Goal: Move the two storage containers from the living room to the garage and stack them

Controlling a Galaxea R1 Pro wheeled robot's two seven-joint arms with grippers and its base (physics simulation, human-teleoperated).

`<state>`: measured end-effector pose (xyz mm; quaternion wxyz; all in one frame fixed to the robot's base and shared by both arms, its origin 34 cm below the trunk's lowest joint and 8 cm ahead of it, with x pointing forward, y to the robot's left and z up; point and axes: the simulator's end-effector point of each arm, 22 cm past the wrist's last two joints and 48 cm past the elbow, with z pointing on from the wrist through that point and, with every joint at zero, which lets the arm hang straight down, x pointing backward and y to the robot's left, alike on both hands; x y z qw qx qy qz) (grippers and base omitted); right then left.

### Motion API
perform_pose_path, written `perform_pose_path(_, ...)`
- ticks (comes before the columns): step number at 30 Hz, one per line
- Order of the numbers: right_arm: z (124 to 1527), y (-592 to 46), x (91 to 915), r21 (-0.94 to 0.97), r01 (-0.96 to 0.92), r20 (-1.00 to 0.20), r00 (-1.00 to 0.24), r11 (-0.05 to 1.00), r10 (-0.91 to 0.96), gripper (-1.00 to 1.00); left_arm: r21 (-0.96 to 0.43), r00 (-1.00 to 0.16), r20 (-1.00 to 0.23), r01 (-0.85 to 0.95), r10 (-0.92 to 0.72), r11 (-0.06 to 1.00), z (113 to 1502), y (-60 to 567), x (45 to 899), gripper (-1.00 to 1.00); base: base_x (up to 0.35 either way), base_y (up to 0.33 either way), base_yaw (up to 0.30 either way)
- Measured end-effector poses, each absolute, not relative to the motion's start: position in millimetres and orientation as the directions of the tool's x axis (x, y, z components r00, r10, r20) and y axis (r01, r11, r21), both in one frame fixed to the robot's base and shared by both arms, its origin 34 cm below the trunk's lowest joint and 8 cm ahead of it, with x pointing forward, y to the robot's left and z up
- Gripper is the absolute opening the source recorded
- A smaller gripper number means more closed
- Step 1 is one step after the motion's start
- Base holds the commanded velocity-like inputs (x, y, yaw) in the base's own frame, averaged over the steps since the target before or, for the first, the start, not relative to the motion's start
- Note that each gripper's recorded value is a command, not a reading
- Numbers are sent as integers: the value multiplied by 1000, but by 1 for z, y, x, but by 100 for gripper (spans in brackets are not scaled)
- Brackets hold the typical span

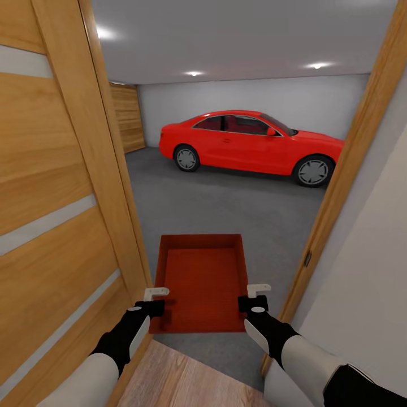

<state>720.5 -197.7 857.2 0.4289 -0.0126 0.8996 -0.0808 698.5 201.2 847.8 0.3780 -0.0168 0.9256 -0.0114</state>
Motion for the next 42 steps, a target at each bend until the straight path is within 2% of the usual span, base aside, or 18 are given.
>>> perform_pose_path(17,858,-198,721,-156,49,-777,-623,987,-92,-100,-33,-704,-709,-21,-38,999,850,201,700,-100,58,63,0)
perform_pose_path(42,856,-195,719,-160,53,-773,-628,986,-92,-100,-35,-709,-704,-19,-38,999,847,204,699,-100,3,3,0)
